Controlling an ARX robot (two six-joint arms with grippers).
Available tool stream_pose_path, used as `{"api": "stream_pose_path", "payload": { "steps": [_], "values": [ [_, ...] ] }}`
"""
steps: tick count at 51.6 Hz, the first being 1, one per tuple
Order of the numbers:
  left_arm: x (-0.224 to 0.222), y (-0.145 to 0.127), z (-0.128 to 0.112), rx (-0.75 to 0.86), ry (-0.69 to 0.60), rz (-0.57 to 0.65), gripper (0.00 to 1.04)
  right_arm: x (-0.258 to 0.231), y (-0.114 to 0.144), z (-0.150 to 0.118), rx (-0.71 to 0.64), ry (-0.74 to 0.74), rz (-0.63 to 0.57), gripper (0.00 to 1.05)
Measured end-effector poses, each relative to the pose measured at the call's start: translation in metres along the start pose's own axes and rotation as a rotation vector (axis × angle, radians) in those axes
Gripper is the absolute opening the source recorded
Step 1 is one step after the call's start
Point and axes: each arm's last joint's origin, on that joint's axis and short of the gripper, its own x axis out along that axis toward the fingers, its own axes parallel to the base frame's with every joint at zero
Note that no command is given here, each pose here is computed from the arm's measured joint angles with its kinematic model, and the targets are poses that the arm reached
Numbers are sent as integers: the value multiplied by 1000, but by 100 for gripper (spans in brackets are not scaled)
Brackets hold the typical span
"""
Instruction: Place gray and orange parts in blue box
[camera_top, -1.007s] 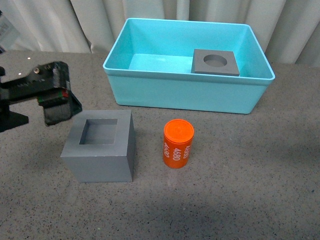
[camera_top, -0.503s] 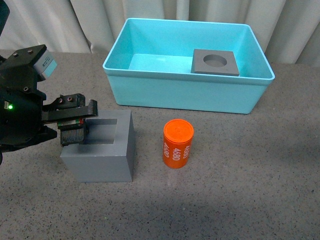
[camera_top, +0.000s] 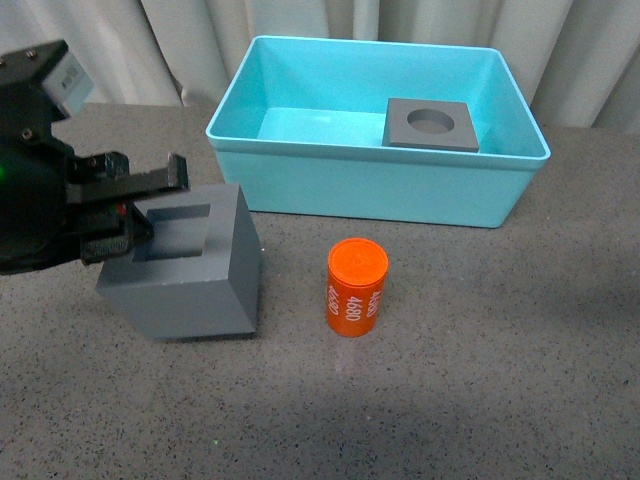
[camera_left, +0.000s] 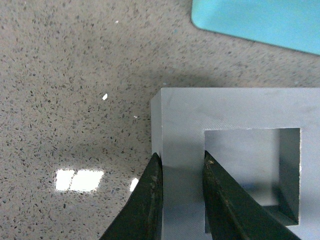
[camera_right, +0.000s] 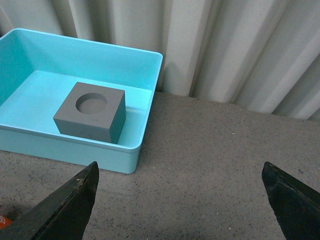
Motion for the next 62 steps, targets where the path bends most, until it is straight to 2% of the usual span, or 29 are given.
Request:
{"api": "stream_pose_path", "payload": {
  "steps": [6, 18, 30, 35, 41, 62],
  "values": [
    [-17, -8, 11, 2, -60, -26, 17, 0, 0, 0, 0, 0, 0, 95],
    [-52, -30, 64, 9, -277, -99, 17, 0, 0, 0, 0, 0, 0, 95],
    [-38, -46, 113, 35, -399, -105, 17, 0, 0, 0, -1, 0, 0, 95],
    [-3, -50, 128, 40, -375, -72, 17, 0, 0, 0, -1, 0, 0, 95],
    [29, -51, 131, 43, -330, -83, 17, 0, 0, 0, -1, 0, 0, 95],
    [67, -48, 133, 38, -239, -50, 17, 0, 0, 0, -2, 0, 0, 95]
  ]
}}
